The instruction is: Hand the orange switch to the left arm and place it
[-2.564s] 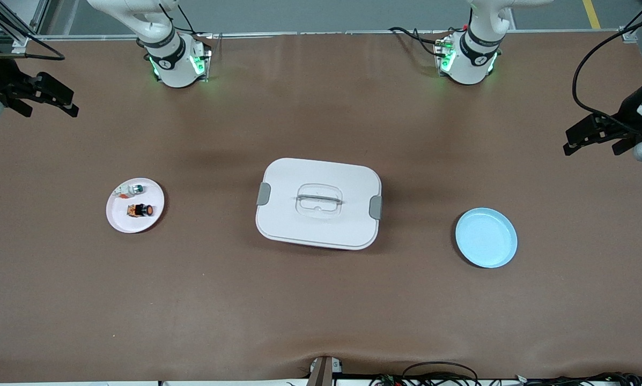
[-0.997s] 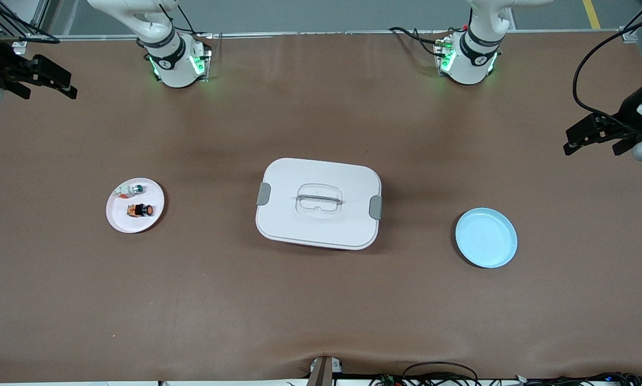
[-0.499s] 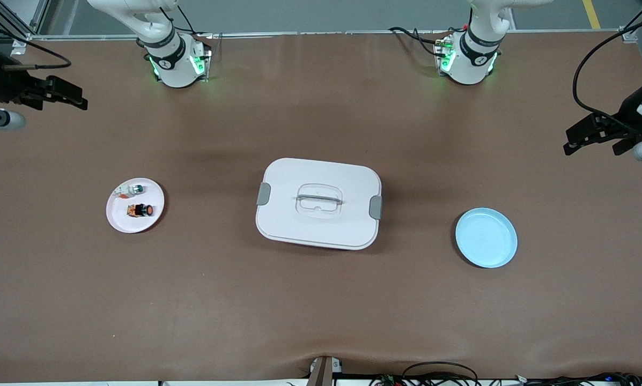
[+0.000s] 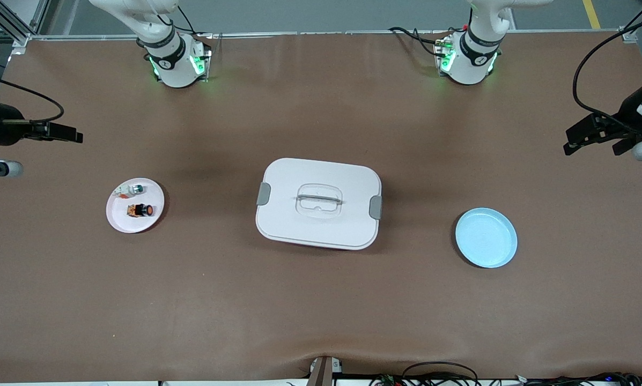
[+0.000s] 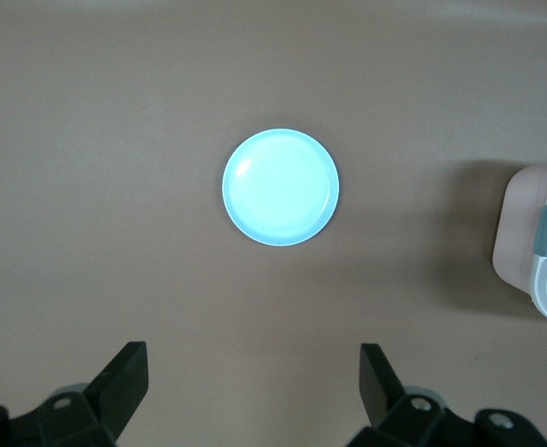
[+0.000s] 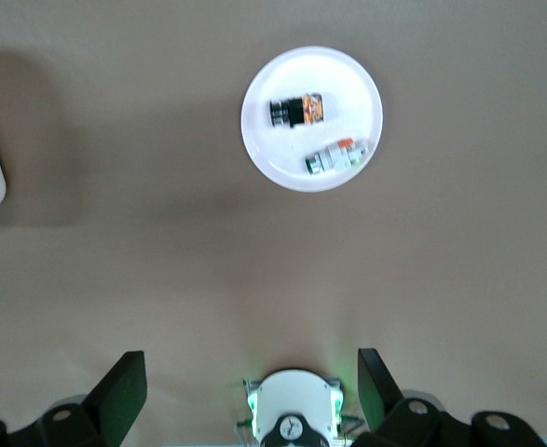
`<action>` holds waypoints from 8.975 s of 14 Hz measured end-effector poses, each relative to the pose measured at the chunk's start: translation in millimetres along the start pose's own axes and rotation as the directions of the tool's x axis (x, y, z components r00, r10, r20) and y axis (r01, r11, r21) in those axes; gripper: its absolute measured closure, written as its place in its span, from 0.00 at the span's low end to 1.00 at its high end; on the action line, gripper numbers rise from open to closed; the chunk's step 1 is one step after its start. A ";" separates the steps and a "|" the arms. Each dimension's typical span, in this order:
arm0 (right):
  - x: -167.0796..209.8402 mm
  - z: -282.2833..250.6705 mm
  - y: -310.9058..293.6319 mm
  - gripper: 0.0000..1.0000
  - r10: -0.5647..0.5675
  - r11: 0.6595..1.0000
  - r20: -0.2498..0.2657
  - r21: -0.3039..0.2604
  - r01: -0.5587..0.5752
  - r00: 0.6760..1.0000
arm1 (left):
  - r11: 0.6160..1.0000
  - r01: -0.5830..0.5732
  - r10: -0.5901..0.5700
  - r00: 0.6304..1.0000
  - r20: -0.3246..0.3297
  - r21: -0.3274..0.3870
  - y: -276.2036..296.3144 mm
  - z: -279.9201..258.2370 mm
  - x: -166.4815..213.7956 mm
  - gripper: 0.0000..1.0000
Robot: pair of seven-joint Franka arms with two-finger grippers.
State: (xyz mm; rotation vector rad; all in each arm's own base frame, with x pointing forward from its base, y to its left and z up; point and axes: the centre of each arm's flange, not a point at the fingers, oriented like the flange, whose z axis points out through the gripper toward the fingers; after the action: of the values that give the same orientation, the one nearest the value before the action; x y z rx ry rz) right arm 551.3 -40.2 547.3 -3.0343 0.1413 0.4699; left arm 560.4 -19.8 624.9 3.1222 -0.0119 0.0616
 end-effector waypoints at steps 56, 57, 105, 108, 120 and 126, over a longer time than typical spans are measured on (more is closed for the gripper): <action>117.1 344.4 47.4 0.28 -0.001 1.000 -0.256 -0.009 -0.001 0.967 | 1.000 -0.002 0.002 1.000 0.000 0.000 0.8 -0.2 0.0 0.00; 117.2 344.4 47.4 0.28 -0.001 1.000 -0.256 -0.009 -0.002 0.967 | 1.000 -0.002 0.002 1.000 0.000 0.000 0.8 -0.2 0.0 0.00; 53.7 60.9 -377.3 0.28 0.772 0.098 0.570 0.328 -0.940 0.280 | 0.638 -0.016 0.015 1.000 -0.009 -0.770 374.6 144.2 23.1 0.00; 54.9 66.6 -387.3 0.28 0.773 0.087 0.575 0.323 -0.942 0.268 | 0.642 -0.014 -0.002 1.000 -0.020 -0.767 389.3 159.3 20.8 0.00; 37.7 74.0 -422.9 0.28 0.772 0.068 0.590 0.292 -0.954 0.236 | 0.635 -0.015 -0.049 0.997 -0.060 -0.773 391.2 175.7 48.2 0.00; 40.3 78.3 -434.9 0.28 0.769 0.057 0.596 0.298 -0.953 0.232 | 0.633 -0.020 -0.047 0.997 -0.064 -0.774 392.4 174.0 47.9 0.33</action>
State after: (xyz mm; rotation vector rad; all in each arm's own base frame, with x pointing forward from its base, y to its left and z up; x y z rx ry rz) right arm 610.2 394.9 483.5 -1.7418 1.8226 0.6850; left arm 612.0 -415.7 460.3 2.2332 -0.0105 0.1374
